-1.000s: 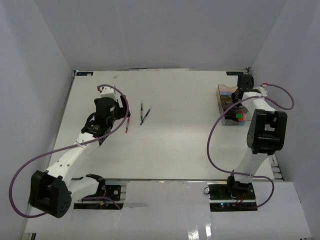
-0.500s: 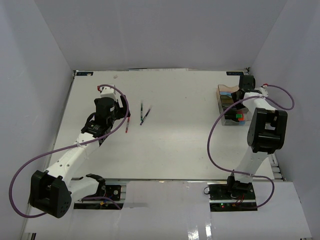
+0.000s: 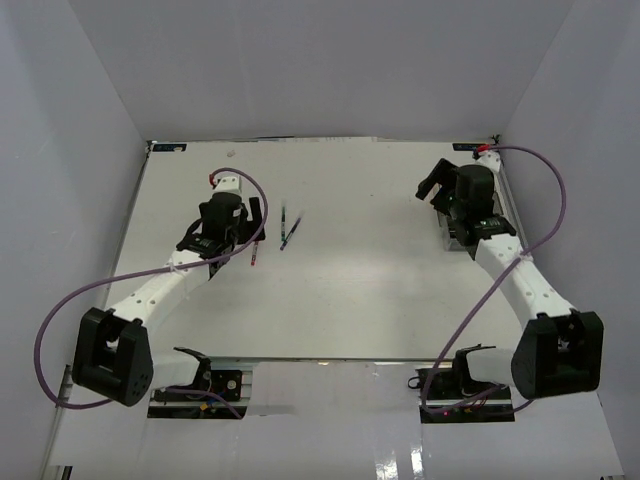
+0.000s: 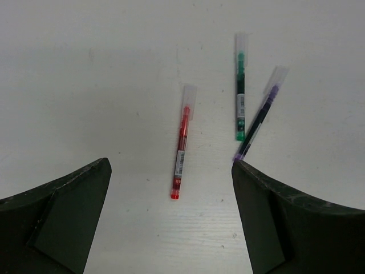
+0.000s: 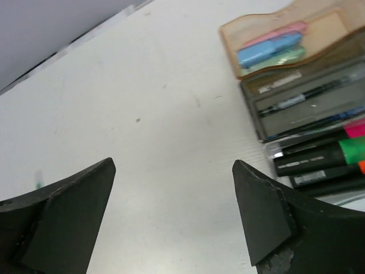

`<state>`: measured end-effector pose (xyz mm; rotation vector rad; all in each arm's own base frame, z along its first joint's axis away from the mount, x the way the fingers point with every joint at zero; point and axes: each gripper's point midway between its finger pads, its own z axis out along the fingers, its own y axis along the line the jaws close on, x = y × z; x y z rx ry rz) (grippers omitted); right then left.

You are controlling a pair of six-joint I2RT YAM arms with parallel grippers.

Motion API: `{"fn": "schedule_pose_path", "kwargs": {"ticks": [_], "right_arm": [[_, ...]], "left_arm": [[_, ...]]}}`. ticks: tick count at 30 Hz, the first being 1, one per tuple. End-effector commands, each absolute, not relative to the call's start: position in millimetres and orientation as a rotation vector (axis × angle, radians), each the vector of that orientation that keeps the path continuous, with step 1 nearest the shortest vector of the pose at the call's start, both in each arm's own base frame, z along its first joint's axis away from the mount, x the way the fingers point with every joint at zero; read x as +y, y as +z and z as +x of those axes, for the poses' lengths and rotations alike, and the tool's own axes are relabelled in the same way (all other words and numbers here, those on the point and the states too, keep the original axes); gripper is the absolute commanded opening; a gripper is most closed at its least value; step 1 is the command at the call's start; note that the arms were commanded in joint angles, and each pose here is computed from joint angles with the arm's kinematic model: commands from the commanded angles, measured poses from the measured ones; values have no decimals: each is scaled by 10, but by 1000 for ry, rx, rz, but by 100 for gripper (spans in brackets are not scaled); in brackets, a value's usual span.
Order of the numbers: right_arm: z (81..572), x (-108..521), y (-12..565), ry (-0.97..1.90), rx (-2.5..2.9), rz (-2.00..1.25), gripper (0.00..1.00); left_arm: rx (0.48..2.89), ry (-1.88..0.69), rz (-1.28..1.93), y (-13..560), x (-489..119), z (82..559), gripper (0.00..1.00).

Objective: Sort the stationery into containers
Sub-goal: Pick up the pen from the center of the board.

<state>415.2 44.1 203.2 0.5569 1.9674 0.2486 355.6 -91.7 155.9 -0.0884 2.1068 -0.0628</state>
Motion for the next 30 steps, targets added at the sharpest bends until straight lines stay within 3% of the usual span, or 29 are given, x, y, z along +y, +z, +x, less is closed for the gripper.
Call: {"fn": "schedule_pose_path", "kwargs": {"ticks": [1,5,12,30], "right_arm": [[3923,770,2235,287,1897,228,91],[3570,1067,2223,457,1856,45,98],[3117,1179,2176,557,1803,-77,93],[2912,1117,1884,530,1841,-99,93]], "left_arm": [[2188,-54,-108,1413,-914,3587,98],[2267,-56,-93,1192,-944,3595,97],[2383,-10,-62,820,-953,3603,90],[2574,4,6,252,-1044,3566,60]]}}
